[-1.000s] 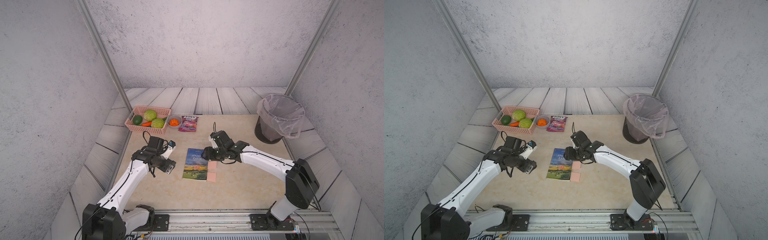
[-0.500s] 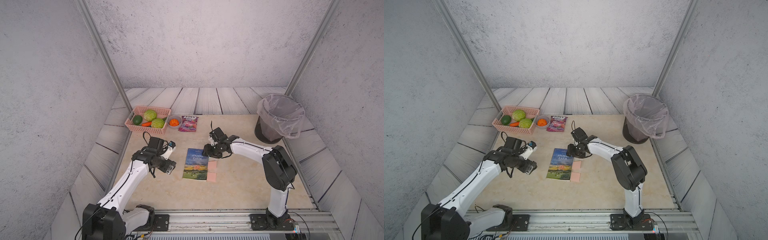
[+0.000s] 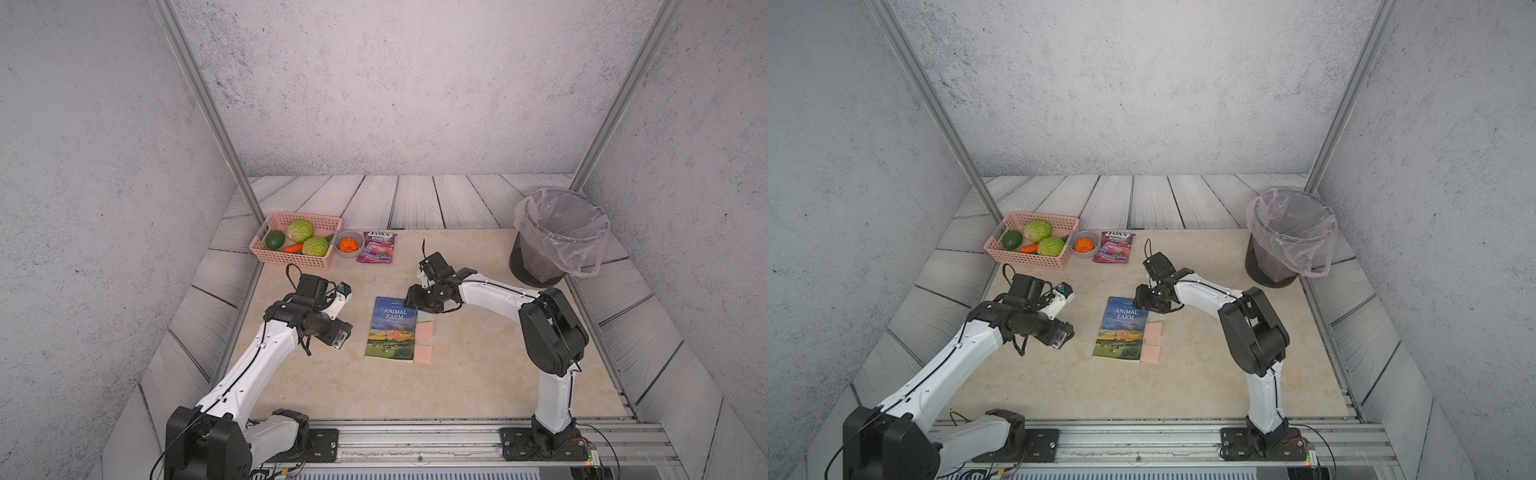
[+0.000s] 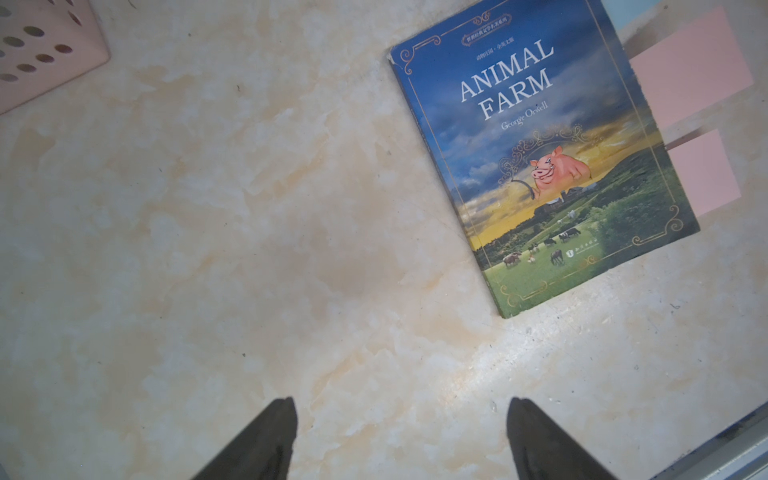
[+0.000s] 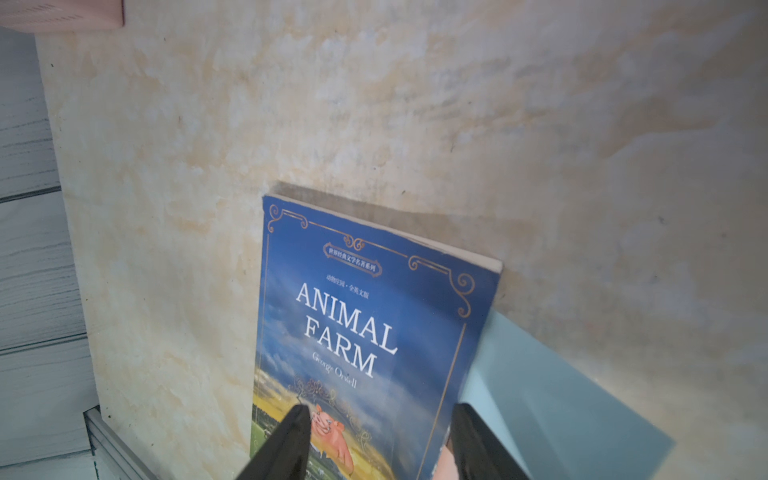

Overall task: Peel off the used sticky note
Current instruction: Open the book at the center of the board.

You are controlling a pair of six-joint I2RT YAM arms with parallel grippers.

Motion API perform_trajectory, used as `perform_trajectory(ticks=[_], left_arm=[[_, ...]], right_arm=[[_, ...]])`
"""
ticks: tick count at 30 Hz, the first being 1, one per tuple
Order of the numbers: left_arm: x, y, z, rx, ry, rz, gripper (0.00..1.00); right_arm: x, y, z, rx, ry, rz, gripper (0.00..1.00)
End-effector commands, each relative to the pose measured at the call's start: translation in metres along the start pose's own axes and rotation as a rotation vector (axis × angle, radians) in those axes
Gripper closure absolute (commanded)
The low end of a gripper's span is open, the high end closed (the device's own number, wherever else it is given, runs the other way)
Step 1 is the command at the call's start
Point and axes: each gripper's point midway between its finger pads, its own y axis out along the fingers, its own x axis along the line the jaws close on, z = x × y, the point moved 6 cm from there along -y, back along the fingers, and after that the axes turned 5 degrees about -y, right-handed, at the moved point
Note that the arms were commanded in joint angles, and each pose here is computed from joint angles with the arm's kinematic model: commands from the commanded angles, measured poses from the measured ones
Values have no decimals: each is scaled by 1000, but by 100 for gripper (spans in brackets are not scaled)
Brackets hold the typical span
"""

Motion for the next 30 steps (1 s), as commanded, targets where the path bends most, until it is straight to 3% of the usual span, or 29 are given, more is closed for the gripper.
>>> perform_trajectory(ticks=[1, 13, 30], left_arm=[[-1, 3, 4, 18, -9, 8, 15], [0, 3, 4, 16, -11, 0, 15], [0, 5, 5, 18, -11, -2, 16]], right_arm=[[-9, 12, 3, 24, 5, 21, 41], [-19, 20, 4, 10, 7, 71, 41], [-9, 27, 4, 29, 32, -21, 41]])
